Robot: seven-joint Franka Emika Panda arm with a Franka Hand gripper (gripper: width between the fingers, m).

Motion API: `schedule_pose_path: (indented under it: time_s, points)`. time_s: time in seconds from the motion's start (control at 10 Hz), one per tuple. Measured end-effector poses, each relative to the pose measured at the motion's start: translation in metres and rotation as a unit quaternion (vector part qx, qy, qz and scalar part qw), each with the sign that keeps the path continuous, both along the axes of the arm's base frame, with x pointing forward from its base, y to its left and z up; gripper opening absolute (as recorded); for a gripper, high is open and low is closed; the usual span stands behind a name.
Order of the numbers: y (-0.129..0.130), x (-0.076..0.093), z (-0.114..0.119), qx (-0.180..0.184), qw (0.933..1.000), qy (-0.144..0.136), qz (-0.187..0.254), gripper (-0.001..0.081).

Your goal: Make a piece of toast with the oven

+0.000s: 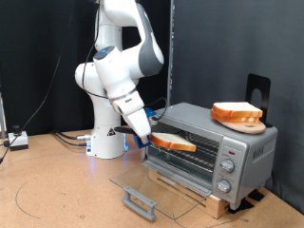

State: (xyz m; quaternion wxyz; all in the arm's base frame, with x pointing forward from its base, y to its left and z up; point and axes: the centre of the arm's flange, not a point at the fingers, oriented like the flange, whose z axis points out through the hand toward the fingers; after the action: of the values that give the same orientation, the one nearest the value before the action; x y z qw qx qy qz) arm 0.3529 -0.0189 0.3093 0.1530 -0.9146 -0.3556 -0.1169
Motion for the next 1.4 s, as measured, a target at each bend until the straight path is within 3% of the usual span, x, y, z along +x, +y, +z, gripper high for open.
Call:
schedule_pose_path:
  time_s: [0.3, 0.6, 1.1, 1.4]
  points:
    - [0.024, 0.004, 0.0, -0.032, 0.9989, -0.018, 0.029, 0.0457]
    - [0.019, 0.008, -0.001, -0.063, 0.9974, -0.027, 0.02, 0.0457]
    - [-0.008, 0.012, 0.004, -0.067, 0.9973, -0.03, -0.01, 0.0457]
    - [-0.003, 0.01, 0.002, -0.058, 0.998, -0.024, 0.002, 0.0457]
